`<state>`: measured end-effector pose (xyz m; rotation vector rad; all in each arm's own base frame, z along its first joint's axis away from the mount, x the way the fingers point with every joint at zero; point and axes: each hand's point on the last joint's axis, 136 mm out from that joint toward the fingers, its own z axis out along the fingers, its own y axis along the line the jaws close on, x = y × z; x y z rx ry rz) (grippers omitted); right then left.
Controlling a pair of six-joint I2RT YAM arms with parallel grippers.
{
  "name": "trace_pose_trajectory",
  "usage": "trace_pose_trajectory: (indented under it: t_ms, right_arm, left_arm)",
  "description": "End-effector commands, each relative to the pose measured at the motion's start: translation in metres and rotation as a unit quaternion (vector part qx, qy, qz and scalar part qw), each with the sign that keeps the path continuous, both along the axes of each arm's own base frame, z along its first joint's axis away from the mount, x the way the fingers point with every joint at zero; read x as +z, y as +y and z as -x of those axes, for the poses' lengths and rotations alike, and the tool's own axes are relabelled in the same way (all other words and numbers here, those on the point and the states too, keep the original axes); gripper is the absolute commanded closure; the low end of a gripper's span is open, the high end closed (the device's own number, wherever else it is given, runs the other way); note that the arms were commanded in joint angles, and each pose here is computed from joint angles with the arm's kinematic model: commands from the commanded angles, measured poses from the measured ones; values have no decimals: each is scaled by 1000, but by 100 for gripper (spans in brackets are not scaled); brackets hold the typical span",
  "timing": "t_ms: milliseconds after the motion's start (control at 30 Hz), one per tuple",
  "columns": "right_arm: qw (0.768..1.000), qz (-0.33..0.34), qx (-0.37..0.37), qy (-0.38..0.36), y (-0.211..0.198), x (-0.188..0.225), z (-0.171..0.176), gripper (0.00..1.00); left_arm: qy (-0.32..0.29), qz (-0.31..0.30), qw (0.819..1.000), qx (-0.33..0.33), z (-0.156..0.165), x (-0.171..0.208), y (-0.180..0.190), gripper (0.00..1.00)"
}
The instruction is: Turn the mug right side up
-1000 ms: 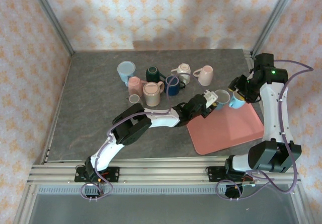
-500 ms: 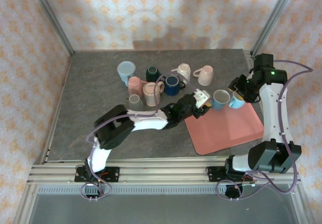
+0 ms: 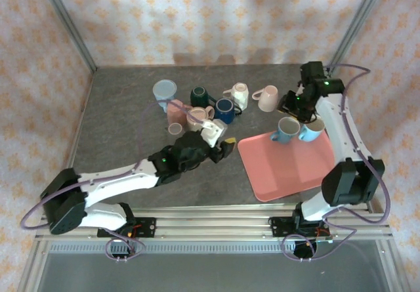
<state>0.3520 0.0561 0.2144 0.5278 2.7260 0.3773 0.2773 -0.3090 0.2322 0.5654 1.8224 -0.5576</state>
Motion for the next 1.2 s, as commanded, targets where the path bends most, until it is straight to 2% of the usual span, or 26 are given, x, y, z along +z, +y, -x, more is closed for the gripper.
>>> trace_pose_trajectory:
  t_ms: [0,133,333,400,533,667,767,900,1133,1167]
  right_arm:
    - [999,16,12,-32,23,11,-17,49]
    - [999,6,40,-32,65,3,-18,50]
    - [981,7,186,-55,141,-5,-3,52]
    - [969,-1,238,-62,164,-9,5,52]
    - [960,-6,275,-51,190,-17,11,52]
    - [949,44,304,-70,185,-23,0,53]
    - [918,107,368,-98,174,-29,-13,54]
    - [858,146,472,-142,167,-31,-25,53]
    - [742,160,628,-171,150,-54,-32,46]
    - [732,156,642,-167,149,-58,-33,46]
  left_arm:
    - [68,-11,993,99,-5,-21,58,41]
    - [116,8,978,170,-1,-26,117,41]
    - [182,-1,952,245,14,-32,179,39]
    - [210,1,941,264,17,-37,193,39]
    - [270,5,916,297,19,-54,214,40]
    - [292,14,909,296,15,-60,216,42]
    - [289,20,913,289,11,-58,213,42]
    - [290,31,921,259,6,-55,200,41]
    - [286,55,931,221,-3,-55,182,41]
    - [285,55,932,218,-3,-55,181,41]
